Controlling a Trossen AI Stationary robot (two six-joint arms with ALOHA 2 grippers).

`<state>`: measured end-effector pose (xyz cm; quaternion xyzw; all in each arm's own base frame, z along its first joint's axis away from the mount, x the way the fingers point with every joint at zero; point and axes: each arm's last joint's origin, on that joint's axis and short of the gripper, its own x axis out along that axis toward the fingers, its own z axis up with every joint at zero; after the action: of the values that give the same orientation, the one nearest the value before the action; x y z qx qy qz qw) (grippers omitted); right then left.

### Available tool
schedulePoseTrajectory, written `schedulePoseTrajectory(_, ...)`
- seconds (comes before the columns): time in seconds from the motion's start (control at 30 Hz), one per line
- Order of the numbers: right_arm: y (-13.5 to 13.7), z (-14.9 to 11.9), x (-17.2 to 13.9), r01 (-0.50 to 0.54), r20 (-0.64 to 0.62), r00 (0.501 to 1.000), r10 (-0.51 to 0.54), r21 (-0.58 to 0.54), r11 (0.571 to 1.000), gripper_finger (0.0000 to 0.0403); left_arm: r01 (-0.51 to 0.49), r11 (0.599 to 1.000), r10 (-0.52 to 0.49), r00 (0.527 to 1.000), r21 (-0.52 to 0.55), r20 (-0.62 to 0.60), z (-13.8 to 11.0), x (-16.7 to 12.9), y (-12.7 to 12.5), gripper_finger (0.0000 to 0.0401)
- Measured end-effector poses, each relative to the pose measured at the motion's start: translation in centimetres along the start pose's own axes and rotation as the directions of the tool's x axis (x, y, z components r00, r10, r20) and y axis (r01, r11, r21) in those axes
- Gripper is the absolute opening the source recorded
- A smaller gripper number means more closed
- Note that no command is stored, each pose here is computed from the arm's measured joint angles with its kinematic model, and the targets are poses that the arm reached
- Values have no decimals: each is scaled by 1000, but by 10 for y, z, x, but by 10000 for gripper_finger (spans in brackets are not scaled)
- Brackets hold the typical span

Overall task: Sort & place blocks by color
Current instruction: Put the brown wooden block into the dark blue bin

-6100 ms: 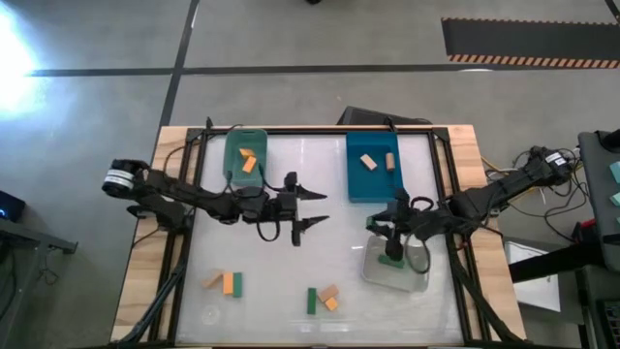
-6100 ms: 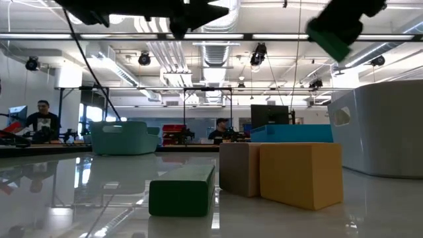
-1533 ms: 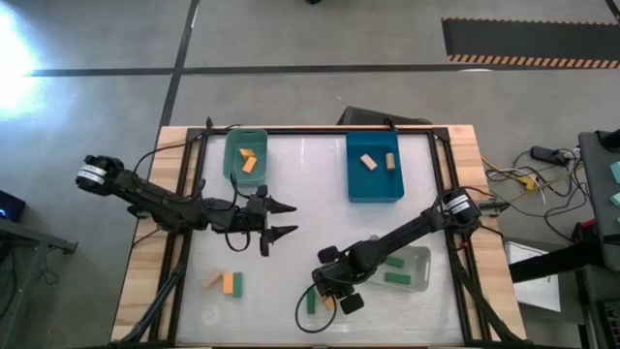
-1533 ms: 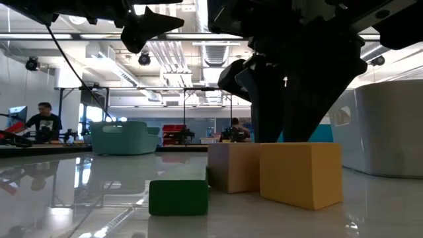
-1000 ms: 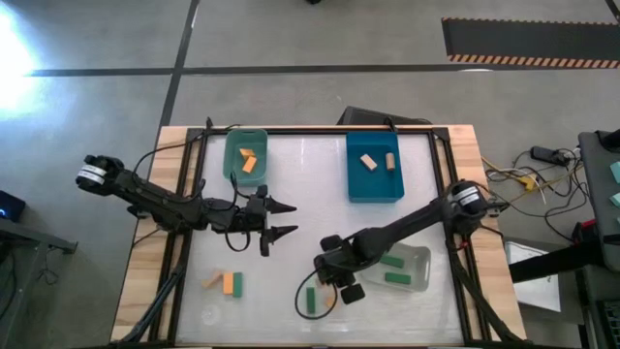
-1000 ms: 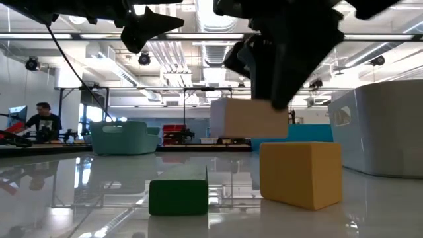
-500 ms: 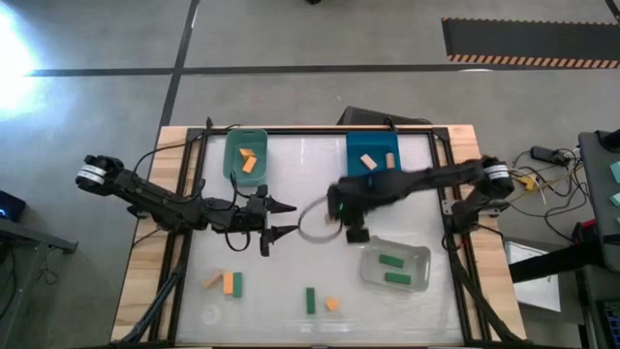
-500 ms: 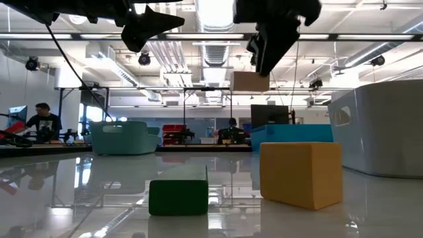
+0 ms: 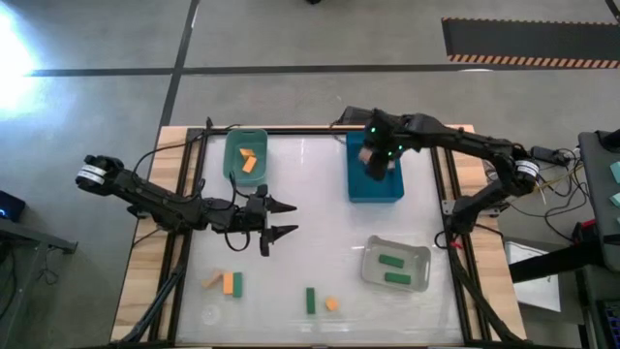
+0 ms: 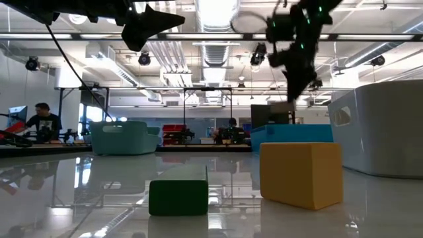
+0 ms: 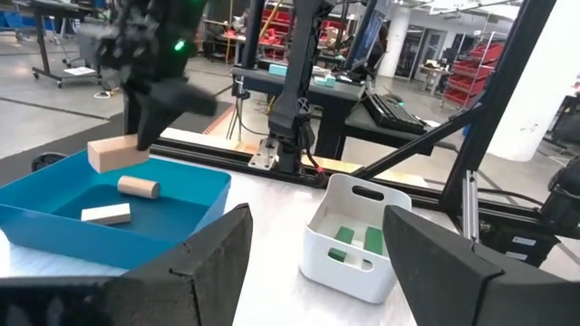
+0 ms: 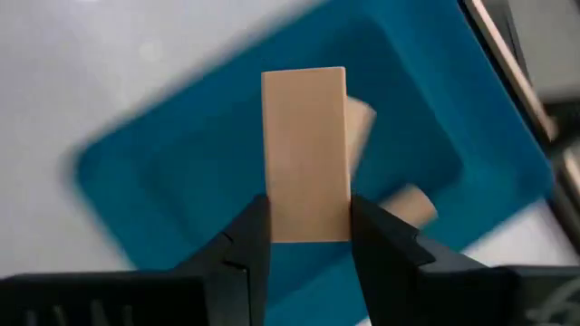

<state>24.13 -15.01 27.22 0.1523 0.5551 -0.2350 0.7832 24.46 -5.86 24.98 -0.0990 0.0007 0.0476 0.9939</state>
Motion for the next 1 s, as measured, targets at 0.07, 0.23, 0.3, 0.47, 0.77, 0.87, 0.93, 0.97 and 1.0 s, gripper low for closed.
schedulePoseTrajectory(0.07, -20, -6, 11, 25, -8, 1000, -24, 92, 995, 112, 0, 1000, 0, 1000, 0, 1, 0, 0, 0, 234)
schedulePoseTrajectory(0.23, -57, -19, 36, 69, -5, 998, -70, 262, 963, 112, 0, 1000, 0, 1000, 3, 2, 0, 0, 0, 234)
schedulePoseTrajectory(0.3, -65, -22, 43, 73, -4, 997, -76, 289, 954, 112, 1, 1000, -1, 1000, 6, 5, 1, 0, 0, 234)
schedulePoseTrajectory(0.47, -71, -22, 52, 75, 5, 997, -81, 311, 947, 112, 2, 1000, -2, 1000, 4, 13, 1, 0, 0, 234)
schedulePoseTrajectory(0.77, -72, -18, 68, 74, -3, 997, -79, 380, 922, 112, 1, 1000, -1, 1000, 4, 12, 1, 0, 0, 234)
schedulePoseTrajectory(0.87, -73, -17, 77, 76, -17, 997, -75, 381, 921, 114, 1, 1000, -1, 1000, 4, 12, 1, 0, 0, 234)
schedulePoseTrajectory(0.93, -74, -16, 81, 78, -30, 997, -72, 380, 922, 120, 1, 1000, -1, 1000, 4, 12, 1, 0, 0, 234)
schedulePoseTrajectory(0.97, -74, -16, 82, 79, -31, 997, -72, 380, 922, 124, 1, 1000, -1, 1000, 4, 12, 1, 0, 0, 234)
schedulePoseTrajectory(1.0, -74, -15, 84, 79, -32, 997, -72, 379, 922, 128, 1, 1000, -1, 1000, 4, 12, 1, 0, 0, 234)
